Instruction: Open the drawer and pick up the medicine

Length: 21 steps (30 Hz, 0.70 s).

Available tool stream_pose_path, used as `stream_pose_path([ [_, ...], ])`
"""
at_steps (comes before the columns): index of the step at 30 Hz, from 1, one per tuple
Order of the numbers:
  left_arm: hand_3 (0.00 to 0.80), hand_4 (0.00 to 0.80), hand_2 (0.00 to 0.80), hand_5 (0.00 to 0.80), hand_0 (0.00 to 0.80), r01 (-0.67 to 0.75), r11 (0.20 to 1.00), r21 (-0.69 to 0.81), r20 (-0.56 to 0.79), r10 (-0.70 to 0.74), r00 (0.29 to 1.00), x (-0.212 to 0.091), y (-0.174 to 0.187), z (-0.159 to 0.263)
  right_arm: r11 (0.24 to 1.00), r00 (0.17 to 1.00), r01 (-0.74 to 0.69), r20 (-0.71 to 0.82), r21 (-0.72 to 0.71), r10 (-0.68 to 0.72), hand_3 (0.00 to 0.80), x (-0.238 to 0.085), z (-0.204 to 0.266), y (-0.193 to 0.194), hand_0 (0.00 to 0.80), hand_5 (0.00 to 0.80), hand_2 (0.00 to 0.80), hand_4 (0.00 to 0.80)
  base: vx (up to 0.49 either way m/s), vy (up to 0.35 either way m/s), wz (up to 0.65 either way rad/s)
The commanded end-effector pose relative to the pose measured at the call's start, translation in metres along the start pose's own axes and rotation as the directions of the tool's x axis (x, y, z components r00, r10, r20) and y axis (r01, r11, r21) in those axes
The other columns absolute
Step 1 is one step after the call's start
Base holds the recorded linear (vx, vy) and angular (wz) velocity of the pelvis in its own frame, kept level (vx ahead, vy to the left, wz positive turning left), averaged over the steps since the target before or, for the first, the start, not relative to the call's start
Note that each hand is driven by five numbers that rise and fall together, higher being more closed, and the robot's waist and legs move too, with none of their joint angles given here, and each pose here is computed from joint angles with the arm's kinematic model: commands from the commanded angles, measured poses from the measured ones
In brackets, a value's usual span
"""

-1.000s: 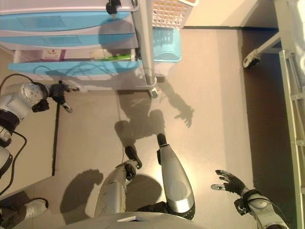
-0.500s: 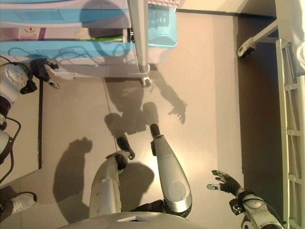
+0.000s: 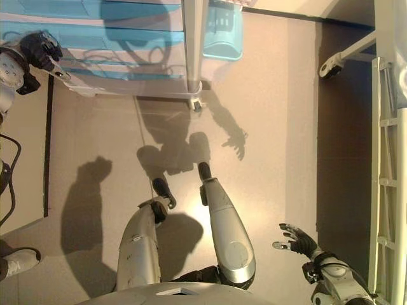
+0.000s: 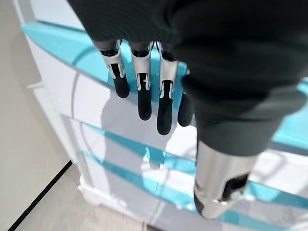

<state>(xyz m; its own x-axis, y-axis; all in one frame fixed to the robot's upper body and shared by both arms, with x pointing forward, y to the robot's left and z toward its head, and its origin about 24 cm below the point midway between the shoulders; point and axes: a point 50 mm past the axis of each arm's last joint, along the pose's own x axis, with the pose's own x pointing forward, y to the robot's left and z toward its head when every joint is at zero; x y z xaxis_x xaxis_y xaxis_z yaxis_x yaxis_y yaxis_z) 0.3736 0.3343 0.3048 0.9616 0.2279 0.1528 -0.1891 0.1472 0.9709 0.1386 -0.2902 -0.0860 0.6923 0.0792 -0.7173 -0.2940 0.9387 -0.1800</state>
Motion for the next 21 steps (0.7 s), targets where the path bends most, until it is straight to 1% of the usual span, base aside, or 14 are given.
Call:
stream_pose_path([
  [1, 0.000, 0.000, 0.000, 0.000, 0.000, -0.266, 0.964, -0.017, 0.014, 0.266, 0.964, -0.014, 0.067, -0.011, 0.999, 0.998, 0.009, -0.057, 0.039, -0.007, 0.000, -0.011, -0.021, 0.000, 0.000, 0.000, 0.000, 0.000, 0.000, 0.000, 0.00],
  [5, 0.000, 0.000, 0.000, 0.000, 0.000, -0.344, 0.938, -0.048, 0.033, 0.346, 0.938, -0.016, 0.077, -0.010, 0.999, 0.998, -0.001, -0.061, 0.045, 0.003, 0.000, -0.011, -0.026, 0.005, 0.000, 0.000, 0.000, 0.000, 0.001, -0.008, 0.00],
  [7, 0.000, 0.000, 0.000, 0.000, 0.000, -0.357, 0.931, -0.068, 0.046, 0.361, 0.931, -0.016, 0.079, -0.007, 0.999, 0.999, -0.011, -0.050, 0.046, 0.014, 0.000, -0.010, -0.025, 0.008, 0.000, 0.000, 0.000, 0.000, -0.001, -0.016, -0.01],
  [10, 0.000, 0.000, 0.000, 0.000, 0.000, -0.326, 0.939, -0.107, 0.065, 0.333, 0.941, -0.016, 0.074, -0.007, 0.999, 0.999, -0.026, -0.036, 0.042, 0.027, 0.000, -0.009, -0.023, 0.009, 0.000, 0.000, 0.000, 0.000, 0.000, 0.000, 0.00],
  [12, 0.000, 0.000, 0.000, 0.000, 0.000, -0.266, 0.952, -0.149, 0.090, 0.281, 0.956, -0.015, 0.068, -0.004, 0.999, 0.999, -0.037, -0.028, 0.039, 0.038, 0.000, -0.008, -0.021, 0.012, 0.000, 0.000, 0.000, 0.000, 0.000, 0.000, 0.00],
  [14, 0.000, 0.000, 0.000, 0.000, 0.000, -0.106, 0.970, -0.218, 0.174, 0.145, 0.974, -0.013, 0.051, 0.004, 0.998, 0.998, -0.057, -0.008, 0.041, 0.058, 0.000, -0.009, -0.020, 0.014, 0.000, 0.000, 0.000, 0.000, 0.000, 0.000, 0.00],
  [15, 0.000, 0.000, 0.000, 0.000, 0.000, -0.037, 0.971, -0.235, 0.212, 0.088, 0.973, -0.012, 0.043, 0.008, 0.997, 0.998, -0.066, 0.000, 0.039, 0.066, 0.000, -0.009, -0.019, 0.015, 0.000, 0.000, 0.000, 0.000, 0.000, 0.000, 0.00],
  [16, 0.000, 0.000, 0.000, 0.000, 0.000, 0.073, 0.960, -0.269, 0.272, 0.003, 0.962, -0.013, 0.032, 0.014, 0.996, 0.997, -0.079, 0.015, 0.034, 0.078, 0.000, -0.010, -0.017, 0.015, 0.000, 0.000, 0.000, 0.000, 0.006, 0.033, 0.00],
  [18, 0.000, 0.000, 0.000, 0.000, 0.000, 0.272, 0.904, -0.330, 0.381, -0.137, 0.914, -0.016, 0.011, 0.024, 0.996, 0.995, -0.090, 0.036, 0.025, 0.089, 0.000, -0.011, -0.012, 0.014, 0.000, 0.000, 0.000, 0.000, 0.013, 0.076, 0.00],
  [20, 0.000, 0.000, 0.000, 0.000, 0.000, 0.480, 0.796, -0.368, 0.461, -0.291, 0.838, -0.022, -0.014, 0.030, 0.995, 0.994, -0.089, 0.061, 0.034, 0.086, 0.000, -0.014, -0.009, 0.011, 0.000, 0.000, 0.000, 0.000, 0.021, 0.113, -0.05],
  [21, 0.000, 0.000, 0.000, 0.000, 0.000, 0.560, 0.749, -0.355, 0.493, -0.359, 0.792, -0.027, -0.027, 0.032, 0.995, 0.994, -0.089, 0.075, 0.039, 0.085, 0.000, -0.015, -0.006, 0.007, 0.000, 0.000, 0.000, 0.000, 0.035, 0.109, -0.07],
])
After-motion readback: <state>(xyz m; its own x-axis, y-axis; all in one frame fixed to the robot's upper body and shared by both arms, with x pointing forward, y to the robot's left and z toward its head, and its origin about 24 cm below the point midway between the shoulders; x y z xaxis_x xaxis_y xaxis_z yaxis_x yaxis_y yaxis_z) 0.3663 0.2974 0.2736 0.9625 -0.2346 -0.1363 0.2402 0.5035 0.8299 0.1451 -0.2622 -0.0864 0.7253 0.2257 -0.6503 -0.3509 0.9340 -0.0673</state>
